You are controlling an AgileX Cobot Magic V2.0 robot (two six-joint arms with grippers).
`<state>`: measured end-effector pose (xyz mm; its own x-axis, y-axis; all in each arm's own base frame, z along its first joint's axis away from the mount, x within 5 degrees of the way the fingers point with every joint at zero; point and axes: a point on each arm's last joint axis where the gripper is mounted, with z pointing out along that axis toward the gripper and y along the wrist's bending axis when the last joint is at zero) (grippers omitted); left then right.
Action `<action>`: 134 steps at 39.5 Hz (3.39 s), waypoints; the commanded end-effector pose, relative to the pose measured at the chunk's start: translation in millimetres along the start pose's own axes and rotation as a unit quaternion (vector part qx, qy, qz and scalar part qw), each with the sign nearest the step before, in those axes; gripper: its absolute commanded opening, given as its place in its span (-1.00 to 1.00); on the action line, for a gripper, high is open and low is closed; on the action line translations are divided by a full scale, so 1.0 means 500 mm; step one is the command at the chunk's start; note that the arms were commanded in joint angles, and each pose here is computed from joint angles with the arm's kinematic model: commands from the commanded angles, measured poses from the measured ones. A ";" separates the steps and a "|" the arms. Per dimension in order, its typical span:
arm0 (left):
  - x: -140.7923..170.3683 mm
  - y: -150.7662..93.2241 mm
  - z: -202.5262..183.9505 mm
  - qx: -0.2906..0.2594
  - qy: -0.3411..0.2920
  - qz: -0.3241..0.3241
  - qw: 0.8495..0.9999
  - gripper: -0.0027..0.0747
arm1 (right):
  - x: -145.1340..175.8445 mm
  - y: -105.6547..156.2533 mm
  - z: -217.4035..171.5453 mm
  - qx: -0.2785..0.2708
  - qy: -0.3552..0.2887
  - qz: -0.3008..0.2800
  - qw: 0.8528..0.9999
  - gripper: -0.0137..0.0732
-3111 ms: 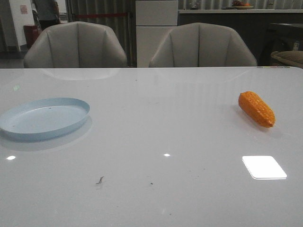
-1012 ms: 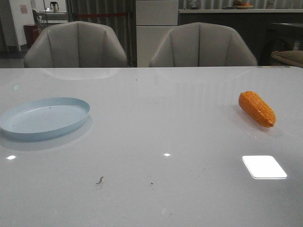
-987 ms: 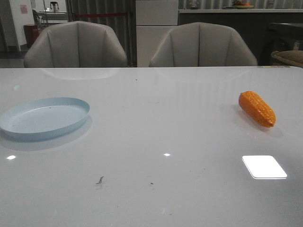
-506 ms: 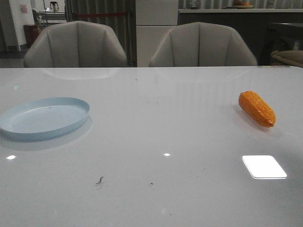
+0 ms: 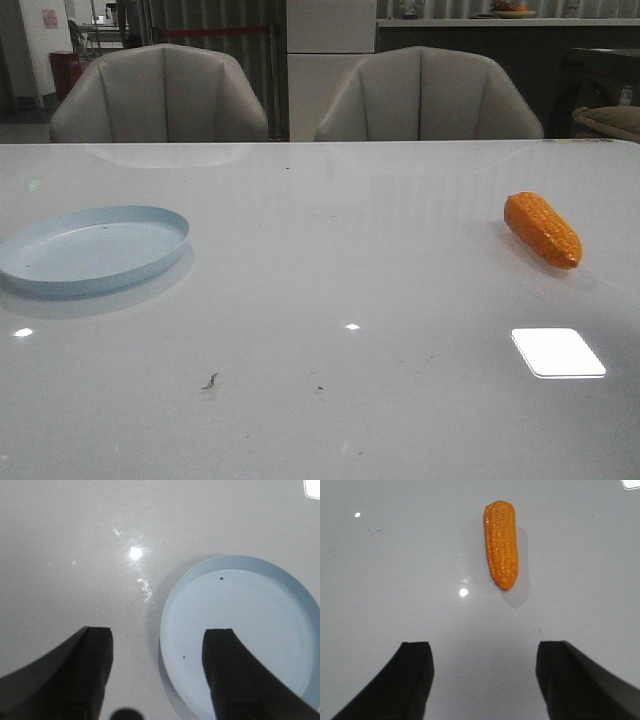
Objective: Place corn on plate with both arms
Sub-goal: 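Lower the left gripper to the light blue plate rim and grasp it, then slide the light blue plate toward the table center with the left gripper, then open the left gripper and lift it away from the plate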
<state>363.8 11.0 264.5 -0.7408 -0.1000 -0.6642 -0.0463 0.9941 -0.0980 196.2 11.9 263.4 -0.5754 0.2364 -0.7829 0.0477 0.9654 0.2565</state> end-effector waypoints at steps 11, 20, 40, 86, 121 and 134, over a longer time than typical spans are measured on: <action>-0.036 -0.007 0.129 0.032 0.009 -0.083 0.996 0.26 | -0.033 0.007 -0.011 -0.005 -0.048 0.005 0.999 0.58; 0.003 -0.003 0.196 0.034 0.055 -0.107 0.992 0.26 | -0.033 0.007 -0.011 -0.005 -0.048 0.005 0.999 0.58; 0.013 -0.001 0.211 0.034 0.066 -0.112 0.991 -0.63 | -0.033 0.007 -0.011 -0.005 -0.048 0.005 0.999 0.58; -0.056 -0.362 0.161 0.270 0.131 -0.093 0.949 -0.69 | -0.033 0.007 -0.011 -0.005 -0.047 0.005 0.999 0.58; -0.140 -0.348 0.092 0.192 0.053 0.080 0.977 0.02 | -0.033 0.009 -0.010 -0.006 -0.032 -0.002 0.999 0.58; -0.232 -0.271 -0.155 0.077 -0.151 0.174 0.970 0.02 | -0.138 0.032 0.039 -0.005 -0.021 -0.038 0.999 0.58</action>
<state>429.3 -121.5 355.0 -0.6205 0.2596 -0.7400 0.3235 0.9443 0.0600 234.5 14.4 289.2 -0.6173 0.1794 -0.7660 0.0085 0.9751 0.2215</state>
